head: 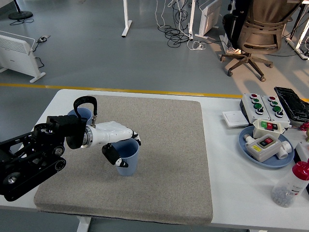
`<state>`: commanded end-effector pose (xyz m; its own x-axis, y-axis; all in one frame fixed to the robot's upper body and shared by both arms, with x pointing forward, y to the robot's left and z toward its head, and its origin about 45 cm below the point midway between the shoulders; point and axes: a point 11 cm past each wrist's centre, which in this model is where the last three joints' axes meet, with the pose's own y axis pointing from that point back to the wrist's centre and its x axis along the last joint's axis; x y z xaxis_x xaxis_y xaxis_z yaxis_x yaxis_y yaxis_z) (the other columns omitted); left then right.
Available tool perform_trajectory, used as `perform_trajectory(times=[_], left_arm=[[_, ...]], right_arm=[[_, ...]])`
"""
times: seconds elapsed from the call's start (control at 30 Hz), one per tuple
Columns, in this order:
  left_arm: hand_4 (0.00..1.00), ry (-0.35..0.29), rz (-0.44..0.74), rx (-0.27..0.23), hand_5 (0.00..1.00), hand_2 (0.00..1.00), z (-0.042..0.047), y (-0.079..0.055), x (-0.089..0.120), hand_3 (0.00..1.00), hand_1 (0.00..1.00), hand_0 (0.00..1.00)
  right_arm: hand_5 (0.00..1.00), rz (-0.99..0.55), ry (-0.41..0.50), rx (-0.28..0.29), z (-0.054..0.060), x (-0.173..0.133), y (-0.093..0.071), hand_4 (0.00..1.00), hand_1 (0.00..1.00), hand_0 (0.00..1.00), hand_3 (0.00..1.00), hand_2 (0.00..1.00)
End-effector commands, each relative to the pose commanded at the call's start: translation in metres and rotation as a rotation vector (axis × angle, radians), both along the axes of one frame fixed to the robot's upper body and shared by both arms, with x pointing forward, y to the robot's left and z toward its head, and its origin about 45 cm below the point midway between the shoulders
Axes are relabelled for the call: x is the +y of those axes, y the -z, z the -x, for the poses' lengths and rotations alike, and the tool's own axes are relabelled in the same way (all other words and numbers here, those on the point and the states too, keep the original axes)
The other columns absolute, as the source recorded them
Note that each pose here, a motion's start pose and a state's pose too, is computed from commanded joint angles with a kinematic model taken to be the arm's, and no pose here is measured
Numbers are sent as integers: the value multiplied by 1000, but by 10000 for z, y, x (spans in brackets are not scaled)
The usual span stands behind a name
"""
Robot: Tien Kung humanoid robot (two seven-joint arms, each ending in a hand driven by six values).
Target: Push cup pick cup insert cup
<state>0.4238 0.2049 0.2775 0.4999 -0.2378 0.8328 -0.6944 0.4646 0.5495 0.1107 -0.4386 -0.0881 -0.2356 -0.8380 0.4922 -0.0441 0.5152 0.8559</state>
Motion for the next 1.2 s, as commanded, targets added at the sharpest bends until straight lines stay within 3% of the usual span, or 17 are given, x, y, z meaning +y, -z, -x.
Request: perform_trajectory(times=[0.17,0.27,0.33,0.47,0.5,0.57,0.63,0.77,0.9,1.2], left_arm=[[500,24,9,2,42,688,39,-170,-42,458,556,424],[517,37,26,-23,63,674,28,-436,-34,457,552,427],[517,19,33,-66,63,674,-38,-668,50,457,552,427],[497,-15,23,-126,17,664,-133,-900,176,504,537,419],[497,-46,19,-162,17,664,-213,-1067,282,504,537,419],[497,-84,14,-197,17,664,-306,-1230,402,504,537,419],[477,-118,15,-212,2,666,-382,-1308,497,511,538,418],[477,-195,11,-223,2,666,-536,-1345,726,511,538,418],[472,-276,33,-192,2,665,-657,-1260,953,512,536,417],[470,-339,-7,-167,2,664,-695,-1092,1195,523,530,417]], right_arm=[[447,2,-1,-4,-21,-10,-9,105,604,666,565,616],[450,4,0,-5,-30,-20,-15,106,604,666,565,615],[450,5,-1,-5,-33,-28,-20,106,604,666,565,615],[448,7,-6,-2,-42,-34,-25,106,604,666,565,613],[448,8,-8,0,-46,-38,-29,106,604,666,565,613],[448,10,-9,1,-49,-44,-32,106,604,666,565,613],[448,11,-10,3,-47,-47,-33,107,604,666,565,615],[448,12,-11,8,-34,-49,-32,107,604,666,565,615],[448,14,-13,15,-15,-48,-28,107,604,666,565,615],[450,16,-17,19,-9,-47,-27,106,604,666,565,615]])
